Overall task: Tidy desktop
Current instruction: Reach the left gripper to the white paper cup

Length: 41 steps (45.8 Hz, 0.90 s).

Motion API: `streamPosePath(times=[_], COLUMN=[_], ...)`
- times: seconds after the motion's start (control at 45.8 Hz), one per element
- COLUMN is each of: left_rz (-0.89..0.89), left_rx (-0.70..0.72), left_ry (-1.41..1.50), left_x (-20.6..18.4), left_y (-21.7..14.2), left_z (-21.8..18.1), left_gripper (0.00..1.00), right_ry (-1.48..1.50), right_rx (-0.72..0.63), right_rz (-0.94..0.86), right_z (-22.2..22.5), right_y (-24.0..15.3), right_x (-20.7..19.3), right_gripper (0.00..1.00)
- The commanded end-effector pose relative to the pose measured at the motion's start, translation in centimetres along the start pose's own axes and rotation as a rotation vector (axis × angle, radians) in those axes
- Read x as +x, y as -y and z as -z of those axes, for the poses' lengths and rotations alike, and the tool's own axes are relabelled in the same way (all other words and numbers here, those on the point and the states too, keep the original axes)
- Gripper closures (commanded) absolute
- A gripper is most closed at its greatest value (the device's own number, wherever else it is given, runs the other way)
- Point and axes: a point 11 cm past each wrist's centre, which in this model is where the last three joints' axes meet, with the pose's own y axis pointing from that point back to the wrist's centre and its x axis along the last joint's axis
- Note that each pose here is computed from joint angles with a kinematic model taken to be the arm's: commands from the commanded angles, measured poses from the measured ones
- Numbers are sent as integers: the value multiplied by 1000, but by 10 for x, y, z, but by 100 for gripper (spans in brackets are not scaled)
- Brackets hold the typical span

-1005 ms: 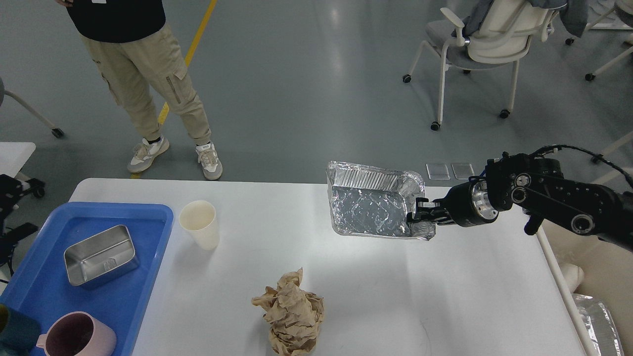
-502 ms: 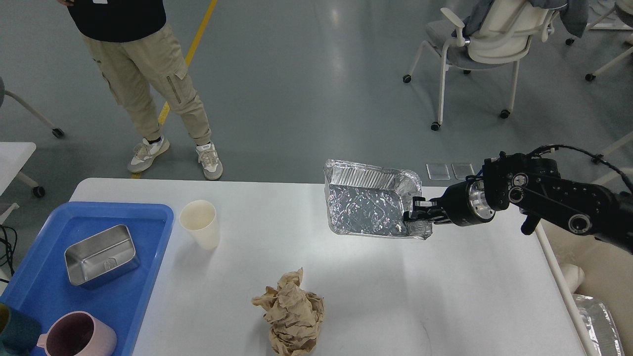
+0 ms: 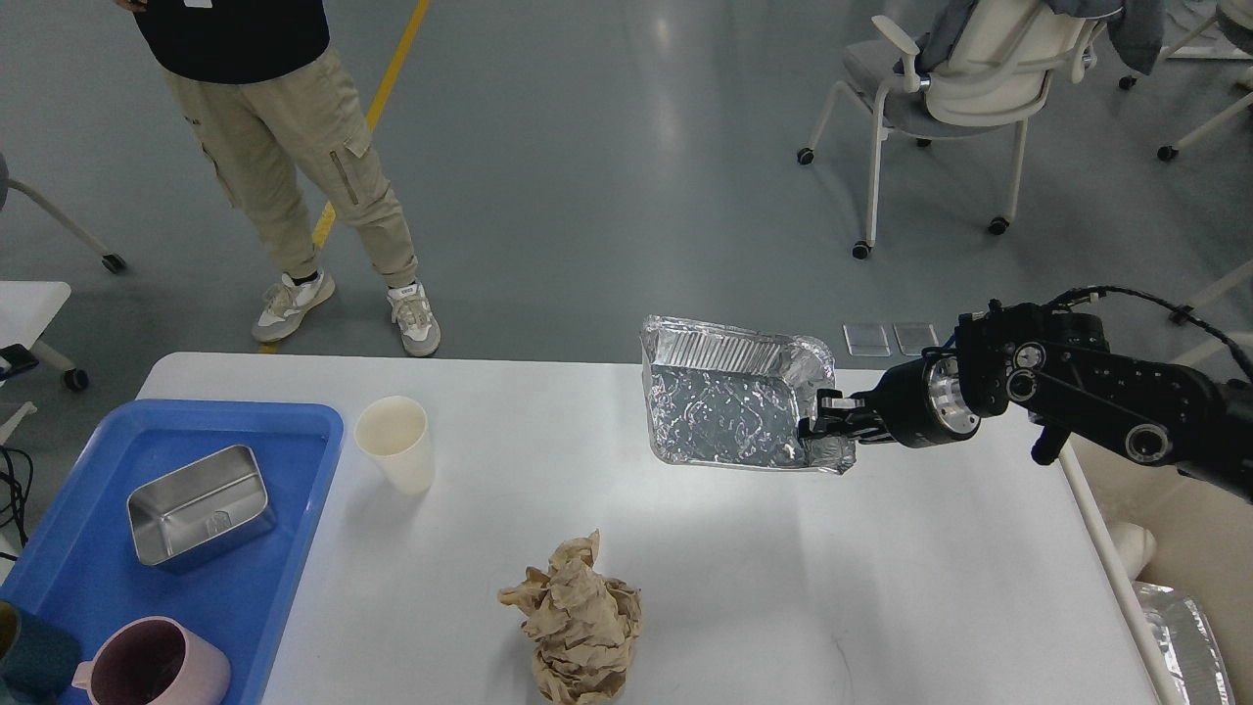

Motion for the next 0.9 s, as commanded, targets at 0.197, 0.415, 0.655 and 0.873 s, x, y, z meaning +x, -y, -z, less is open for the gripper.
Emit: streamPosePath(times=[0.197, 0.415, 0.655, 0.873], left_rz=[160, 281, 440, 496], left_rx=[19, -36, -60, -97], left_ry=[540, 772, 1042, 1176], left_x=[18, 5, -35, -81], left_y=[52, 97, 147, 189], left_z=[-31, -98, -152, -184], left_gripper=[3, 3, 3, 3], right_ry=[-7, -8, -8, -5], right_rx=[23, 29, 43, 43], right_rz=[-3, -3, -13, -13], right_z=[10, 12, 15, 15], right_y=[6, 6, 5, 5], right_x=[0, 0, 3, 3], right_gripper=[100, 100, 100, 100])
